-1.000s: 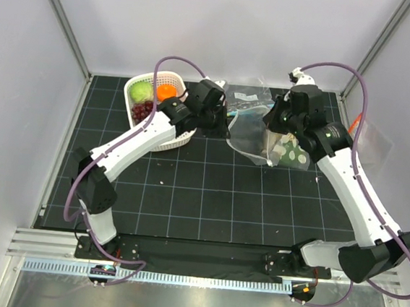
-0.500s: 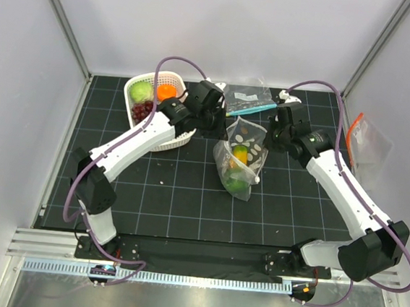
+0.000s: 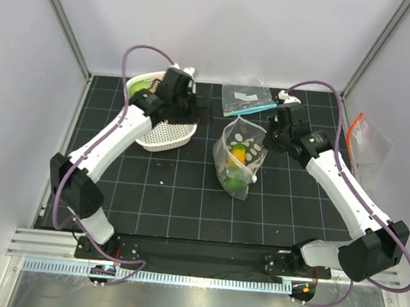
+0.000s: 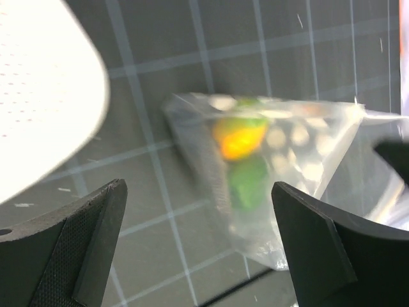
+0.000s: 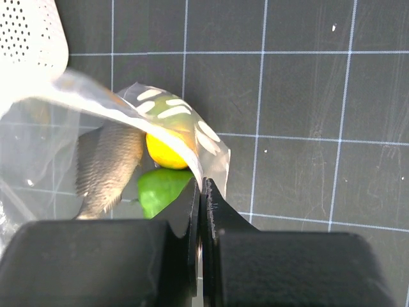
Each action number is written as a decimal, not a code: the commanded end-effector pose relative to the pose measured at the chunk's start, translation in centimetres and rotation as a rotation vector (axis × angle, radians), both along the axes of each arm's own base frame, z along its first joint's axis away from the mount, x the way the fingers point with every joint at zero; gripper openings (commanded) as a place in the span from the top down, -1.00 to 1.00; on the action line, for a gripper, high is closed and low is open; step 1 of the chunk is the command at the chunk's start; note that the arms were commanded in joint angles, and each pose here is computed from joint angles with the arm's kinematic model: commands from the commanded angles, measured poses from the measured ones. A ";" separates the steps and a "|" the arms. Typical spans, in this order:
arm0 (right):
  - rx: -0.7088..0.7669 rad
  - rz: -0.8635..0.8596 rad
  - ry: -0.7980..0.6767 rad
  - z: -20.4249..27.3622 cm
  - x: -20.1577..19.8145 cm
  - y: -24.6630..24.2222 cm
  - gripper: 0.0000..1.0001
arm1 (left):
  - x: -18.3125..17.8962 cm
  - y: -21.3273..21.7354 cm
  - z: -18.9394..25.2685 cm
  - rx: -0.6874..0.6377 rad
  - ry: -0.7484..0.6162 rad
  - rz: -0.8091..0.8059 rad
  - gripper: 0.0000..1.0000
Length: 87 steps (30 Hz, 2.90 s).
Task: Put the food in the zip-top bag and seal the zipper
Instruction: Pick up the fake fruit from the bin, then place the fake fruit in the zipper food storage bag.
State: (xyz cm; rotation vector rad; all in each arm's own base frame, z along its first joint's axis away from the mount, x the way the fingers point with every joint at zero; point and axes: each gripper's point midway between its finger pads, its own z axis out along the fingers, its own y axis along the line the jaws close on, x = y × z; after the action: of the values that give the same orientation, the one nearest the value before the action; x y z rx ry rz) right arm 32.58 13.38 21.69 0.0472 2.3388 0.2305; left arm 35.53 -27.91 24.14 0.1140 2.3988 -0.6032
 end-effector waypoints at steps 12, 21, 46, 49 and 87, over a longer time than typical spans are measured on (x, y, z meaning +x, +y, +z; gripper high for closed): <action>0.035 0.033 -0.077 2.8 0.7 0.8 0.98 | 11.6 15.2 0.0 0.150 -0.124 0.470 -1.00; 0.025 0.035 -0.088 3.2 0.8 0.6 0.98 | 17.8 17.0 -3.6 0.215 -0.062 0.507 -1.00; 0.024 0.042 -0.100 2.9 1.1 0.8 0.98 | 21.8 13.3 -12.9 0.073 0.094 0.425 0.30; 0.035 0.049 -0.093 2.7 1.2 1.1 0.98 | 20.4 12.7 -9.4 0.008 0.047 0.399 0.38; 0.143 0.079 -0.086 4.6 1.9 3.4 0.98 | -5.2 -11.0 6.8 -0.318 -0.217 -0.244 0.46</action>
State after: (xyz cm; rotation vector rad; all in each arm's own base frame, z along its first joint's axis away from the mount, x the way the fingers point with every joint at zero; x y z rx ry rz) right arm 33.79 16.01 24.38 0.0039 2.2943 0.3819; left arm 30.28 -37.48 32.01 0.2895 2.0753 -1.0067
